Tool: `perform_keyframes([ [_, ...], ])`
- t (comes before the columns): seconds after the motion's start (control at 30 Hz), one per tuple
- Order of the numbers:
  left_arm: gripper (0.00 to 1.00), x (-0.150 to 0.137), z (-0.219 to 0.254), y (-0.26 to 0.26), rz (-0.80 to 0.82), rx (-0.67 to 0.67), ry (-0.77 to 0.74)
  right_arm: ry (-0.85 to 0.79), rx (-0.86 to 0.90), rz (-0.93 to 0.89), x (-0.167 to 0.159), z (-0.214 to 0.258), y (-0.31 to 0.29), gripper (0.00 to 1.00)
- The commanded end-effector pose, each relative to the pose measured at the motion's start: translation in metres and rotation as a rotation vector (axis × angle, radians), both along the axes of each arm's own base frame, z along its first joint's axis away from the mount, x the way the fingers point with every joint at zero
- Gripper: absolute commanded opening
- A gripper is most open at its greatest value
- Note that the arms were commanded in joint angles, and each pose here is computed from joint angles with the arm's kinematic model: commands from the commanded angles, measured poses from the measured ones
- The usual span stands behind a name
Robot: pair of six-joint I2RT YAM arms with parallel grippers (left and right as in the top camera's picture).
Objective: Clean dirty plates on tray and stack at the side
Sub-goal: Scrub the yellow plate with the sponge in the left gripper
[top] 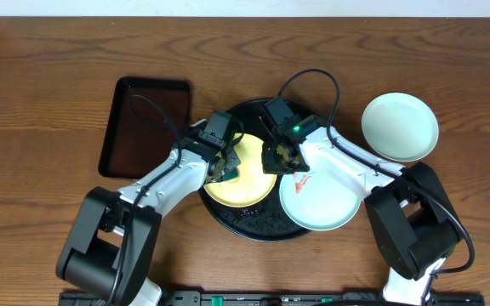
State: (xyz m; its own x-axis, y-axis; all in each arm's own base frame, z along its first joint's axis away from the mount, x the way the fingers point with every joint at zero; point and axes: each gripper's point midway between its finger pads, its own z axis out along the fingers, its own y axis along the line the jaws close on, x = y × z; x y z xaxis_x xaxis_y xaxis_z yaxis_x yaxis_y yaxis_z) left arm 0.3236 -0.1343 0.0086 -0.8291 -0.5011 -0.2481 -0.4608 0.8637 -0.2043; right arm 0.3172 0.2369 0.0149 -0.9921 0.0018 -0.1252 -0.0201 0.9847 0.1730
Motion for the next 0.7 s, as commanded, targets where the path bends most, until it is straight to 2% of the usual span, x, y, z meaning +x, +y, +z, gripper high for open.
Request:
perform_keyframes([
  [0.0, 0.07, -0.004, -0.003, 0.041, 0.068, 0.138, 0.013, -0.014, -0.057, 0.007, 0.0, -0.003, -0.008, 0.01],
  [0.27, 0.08, -0.017, 0.028, 0.044, 0.067, 0.119, 0.001, -0.012, -0.058, 0.006, 0.0, -0.003, -0.009, 0.01],
  [0.5, 0.08, -0.018, 0.032, -0.001, -0.005, -0.096, 0.001, -0.021, -0.05, 0.004, 0.002, -0.003, -0.007, 0.01],
  [0.67, 0.08, -0.018, 0.029, -0.022, -0.037, -0.123, -0.017, -0.015, -0.043, -0.003, 0.001, -0.003, -0.006, 0.01],
])
